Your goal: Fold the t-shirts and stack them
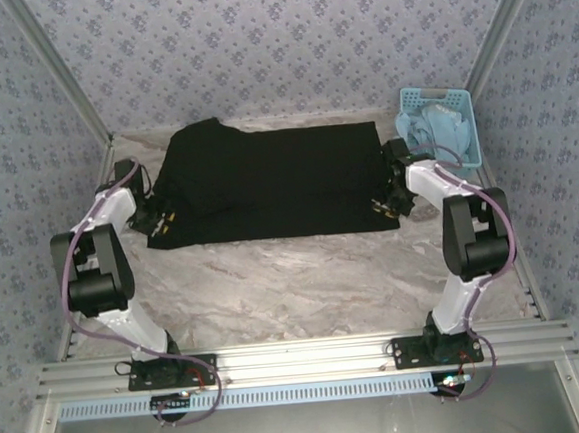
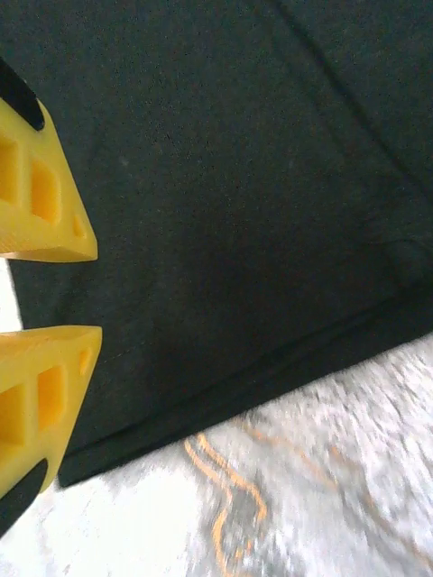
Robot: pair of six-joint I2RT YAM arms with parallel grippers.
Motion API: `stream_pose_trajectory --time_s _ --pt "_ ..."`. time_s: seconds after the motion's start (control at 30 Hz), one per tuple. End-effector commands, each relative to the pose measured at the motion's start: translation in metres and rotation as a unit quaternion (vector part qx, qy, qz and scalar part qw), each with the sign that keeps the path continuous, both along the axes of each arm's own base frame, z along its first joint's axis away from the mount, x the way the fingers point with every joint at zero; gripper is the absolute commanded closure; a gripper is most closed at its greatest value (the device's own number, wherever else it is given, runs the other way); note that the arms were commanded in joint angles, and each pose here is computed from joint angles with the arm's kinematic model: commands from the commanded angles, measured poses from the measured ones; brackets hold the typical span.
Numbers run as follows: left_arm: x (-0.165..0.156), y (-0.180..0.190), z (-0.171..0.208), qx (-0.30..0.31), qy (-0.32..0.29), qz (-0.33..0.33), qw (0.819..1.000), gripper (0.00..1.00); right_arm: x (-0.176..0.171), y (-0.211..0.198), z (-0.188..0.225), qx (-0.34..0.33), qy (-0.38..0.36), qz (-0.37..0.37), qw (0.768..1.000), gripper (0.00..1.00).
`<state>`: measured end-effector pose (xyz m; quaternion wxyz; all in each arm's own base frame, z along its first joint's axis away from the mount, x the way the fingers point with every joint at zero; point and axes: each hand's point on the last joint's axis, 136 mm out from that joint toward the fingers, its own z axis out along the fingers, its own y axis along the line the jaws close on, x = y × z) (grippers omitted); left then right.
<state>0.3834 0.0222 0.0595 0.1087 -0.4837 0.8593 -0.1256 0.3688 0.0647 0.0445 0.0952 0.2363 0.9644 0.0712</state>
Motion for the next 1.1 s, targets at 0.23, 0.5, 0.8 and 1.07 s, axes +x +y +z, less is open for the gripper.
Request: stream_pose_trajectory --time_s 0.23,0.5,0.8,1.07 --pt "-0.074 0.015 -0.045 0.03 0.113 0.125 0.985 0.78 -0.037 -0.004 -0.035 -0.037 0.097 -0.003 0.995 0.75" --pt "-0.162 0.031 -0.037 0.081 0.17 0.171 0.967 0.81 -0.118 -0.002 -0.038 -0.05 0.151 0.0 0.987 0.72" --pt "-0.109 -0.001 0.018 0.043 -0.022 0.082 0.995 0.55 -0.095 0.037 0.017 0.005 -0.016 0.065 0.998 0.52" --pt "-0.063 -0.069 0.008 -0.056 -0.068 -0.037 0.995 0.52 -0.058 0.101 0.055 0.135 -0.108 0.164 0.971 0.46"
